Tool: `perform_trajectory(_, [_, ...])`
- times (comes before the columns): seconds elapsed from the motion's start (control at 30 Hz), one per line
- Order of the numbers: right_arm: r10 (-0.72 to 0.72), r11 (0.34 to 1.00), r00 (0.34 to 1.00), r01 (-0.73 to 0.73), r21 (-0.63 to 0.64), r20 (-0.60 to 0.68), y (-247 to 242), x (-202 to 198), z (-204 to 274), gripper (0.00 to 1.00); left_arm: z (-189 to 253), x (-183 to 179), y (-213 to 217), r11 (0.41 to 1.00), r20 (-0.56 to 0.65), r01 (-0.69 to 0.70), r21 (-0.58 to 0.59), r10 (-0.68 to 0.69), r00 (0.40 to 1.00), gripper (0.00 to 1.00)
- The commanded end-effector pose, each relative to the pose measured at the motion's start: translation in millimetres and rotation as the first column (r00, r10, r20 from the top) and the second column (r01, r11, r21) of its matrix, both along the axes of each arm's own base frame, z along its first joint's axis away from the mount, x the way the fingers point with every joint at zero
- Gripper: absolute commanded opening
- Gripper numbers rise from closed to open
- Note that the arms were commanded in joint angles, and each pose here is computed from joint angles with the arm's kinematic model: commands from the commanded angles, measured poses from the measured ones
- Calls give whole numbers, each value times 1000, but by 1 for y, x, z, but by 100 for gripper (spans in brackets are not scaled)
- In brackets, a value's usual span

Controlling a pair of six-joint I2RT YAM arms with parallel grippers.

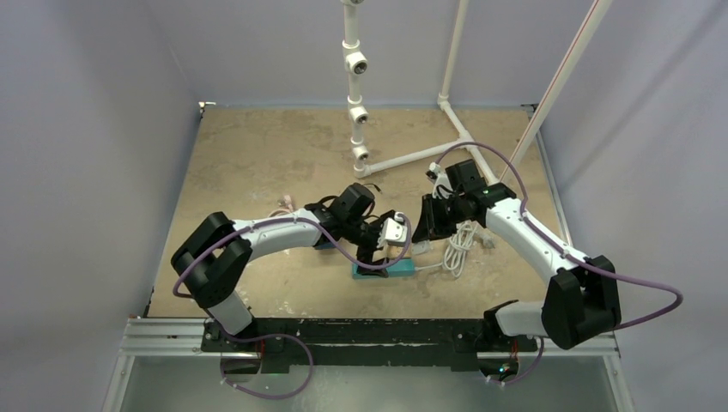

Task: Insert the plug
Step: Insert the plug into the socket.

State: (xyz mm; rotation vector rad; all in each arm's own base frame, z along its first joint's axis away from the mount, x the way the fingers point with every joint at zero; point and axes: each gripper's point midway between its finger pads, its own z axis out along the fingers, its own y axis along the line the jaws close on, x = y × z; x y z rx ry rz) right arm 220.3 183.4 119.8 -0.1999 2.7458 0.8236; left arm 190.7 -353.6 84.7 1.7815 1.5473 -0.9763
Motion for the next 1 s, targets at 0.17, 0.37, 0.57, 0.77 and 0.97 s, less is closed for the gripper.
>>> perform_trajectory(0.17, [17, 994, 1000, -15, 106, -21, 12, -2, -4, 0, -8, 32, -17, 994, 119, -105, -16, 107, 987, 99])
perform_trajectory(0.37, [15, 993, 1000, -12, 116, -23, 11, -5, -4, 0, 4, 29, -19, 990, 78, -135, -38, 137, 987, 99])
perform_trajectory(0.57, [8, 991, 1000, -4, 136, -27, 14, -1, -5, 0, 9, 14, -25, 993, 12, -69, -92, 70, 997, 99])
perform_trajectory(0.77, [5, 989, 999, 0, 150, -32, 14, 1, -6, 0, 3, 6, -24, 994, 8, -19, -112, 20, 1000, 99])
perform_trajectory(0.97, [1, 990, 999, 7, 138, -52, 11, -3, -12, 0, -6, 26, -22, 989, 54, -103, -105, 109, 993, 99])
